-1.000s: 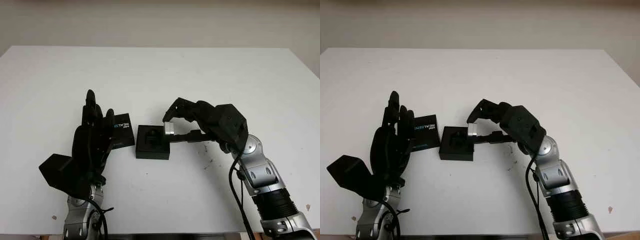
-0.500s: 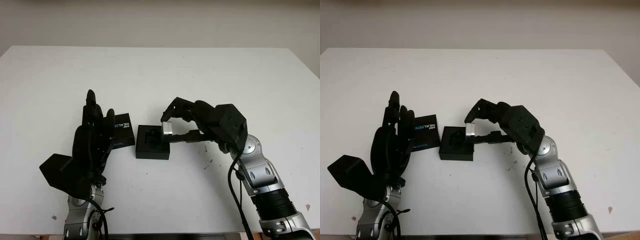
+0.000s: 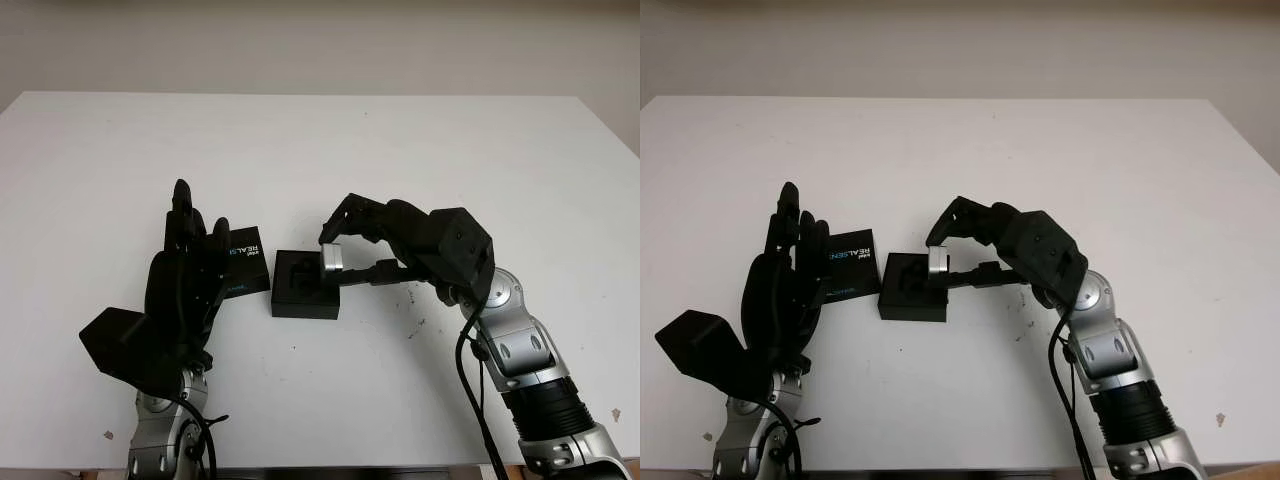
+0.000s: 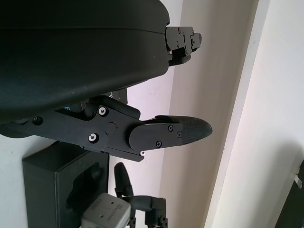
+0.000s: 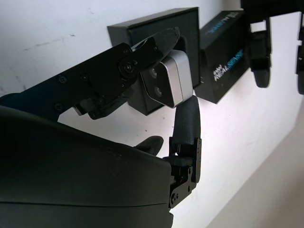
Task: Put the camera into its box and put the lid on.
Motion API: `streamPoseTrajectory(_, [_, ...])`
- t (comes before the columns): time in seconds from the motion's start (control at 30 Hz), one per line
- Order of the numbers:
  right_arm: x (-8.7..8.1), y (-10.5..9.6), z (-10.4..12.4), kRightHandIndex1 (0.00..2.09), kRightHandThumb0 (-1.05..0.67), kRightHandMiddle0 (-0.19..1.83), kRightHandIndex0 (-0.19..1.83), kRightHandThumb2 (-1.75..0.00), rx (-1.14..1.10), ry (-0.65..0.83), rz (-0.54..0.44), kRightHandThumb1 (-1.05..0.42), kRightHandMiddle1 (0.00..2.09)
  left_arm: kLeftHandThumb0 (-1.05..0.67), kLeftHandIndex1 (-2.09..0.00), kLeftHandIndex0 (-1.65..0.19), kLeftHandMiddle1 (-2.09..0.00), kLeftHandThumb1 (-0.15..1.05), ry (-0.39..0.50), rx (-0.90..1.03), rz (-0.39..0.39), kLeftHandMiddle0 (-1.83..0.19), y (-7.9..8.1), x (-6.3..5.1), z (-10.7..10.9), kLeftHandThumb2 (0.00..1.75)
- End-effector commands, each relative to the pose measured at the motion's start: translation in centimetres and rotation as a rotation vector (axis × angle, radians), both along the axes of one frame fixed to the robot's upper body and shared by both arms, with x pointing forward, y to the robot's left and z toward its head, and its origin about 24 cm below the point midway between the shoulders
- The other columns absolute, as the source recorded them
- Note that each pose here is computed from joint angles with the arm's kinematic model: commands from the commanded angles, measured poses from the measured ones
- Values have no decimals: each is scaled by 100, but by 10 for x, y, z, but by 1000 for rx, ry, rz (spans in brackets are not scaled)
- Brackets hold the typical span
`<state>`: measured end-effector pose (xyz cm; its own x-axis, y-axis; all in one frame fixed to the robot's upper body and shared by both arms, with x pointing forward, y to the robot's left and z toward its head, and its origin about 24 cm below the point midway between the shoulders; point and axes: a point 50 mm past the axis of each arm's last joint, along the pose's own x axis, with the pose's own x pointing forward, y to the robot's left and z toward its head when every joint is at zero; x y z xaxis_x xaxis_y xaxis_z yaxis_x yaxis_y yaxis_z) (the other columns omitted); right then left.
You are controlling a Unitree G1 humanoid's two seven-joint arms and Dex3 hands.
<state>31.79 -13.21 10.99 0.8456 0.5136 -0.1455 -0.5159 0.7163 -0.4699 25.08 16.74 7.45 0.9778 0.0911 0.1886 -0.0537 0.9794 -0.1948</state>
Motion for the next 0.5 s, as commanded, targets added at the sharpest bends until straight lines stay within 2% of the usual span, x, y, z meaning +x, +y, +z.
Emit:
streamPoseTrajectory(0.0, [1,-1,3,57,-37,29,15,-5,-19,-12,8,-91,195,-54,-5,9,-5,105,-2,-3,0,4,-2,-2,1,41])
streamPoseTrajectory(0.47, [0,1,-4,60,-33,31,15,-5,-94,0,22,-90,190,-54,-5,10,-5,105,-8,-4,-2,5,-4,-2,0,42])
